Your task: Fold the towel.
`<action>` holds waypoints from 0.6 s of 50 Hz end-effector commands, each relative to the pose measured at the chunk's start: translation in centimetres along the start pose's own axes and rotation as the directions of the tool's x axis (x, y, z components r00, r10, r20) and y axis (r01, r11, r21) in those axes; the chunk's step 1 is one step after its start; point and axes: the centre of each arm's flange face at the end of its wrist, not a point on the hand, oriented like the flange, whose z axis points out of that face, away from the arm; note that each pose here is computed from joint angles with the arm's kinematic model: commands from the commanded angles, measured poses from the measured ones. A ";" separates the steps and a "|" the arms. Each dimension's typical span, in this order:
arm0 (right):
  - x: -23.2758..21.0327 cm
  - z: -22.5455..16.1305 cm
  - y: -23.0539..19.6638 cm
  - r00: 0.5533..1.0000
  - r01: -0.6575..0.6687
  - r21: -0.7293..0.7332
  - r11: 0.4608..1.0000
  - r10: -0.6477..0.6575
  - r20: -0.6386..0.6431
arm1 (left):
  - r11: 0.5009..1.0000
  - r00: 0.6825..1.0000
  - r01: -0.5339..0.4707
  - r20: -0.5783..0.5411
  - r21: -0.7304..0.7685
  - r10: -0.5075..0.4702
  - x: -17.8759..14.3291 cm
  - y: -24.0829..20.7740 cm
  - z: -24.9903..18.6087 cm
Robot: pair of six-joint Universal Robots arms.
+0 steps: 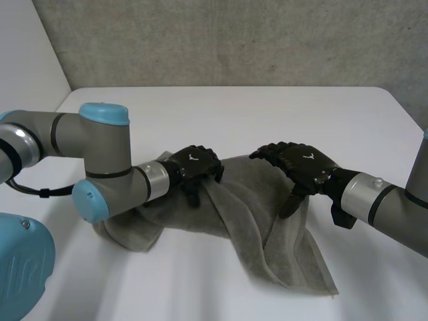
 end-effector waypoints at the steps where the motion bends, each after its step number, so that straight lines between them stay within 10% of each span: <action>1: -0.1 0.0 0.0 1.000 -0.001 -0.002 1.000 0.001 0.001 | 0.997 0.998 -0.064 0.009 -0.048 0.065 -0.1 0.1 -1.2; 30: -4.6 -2.9 3.0 0.966 -0.249 -0.155 0.956 0.257 0.036 | 0.978 0.992 -0.121 0.016 -0.173 0.125 3.5 0.2 -8.8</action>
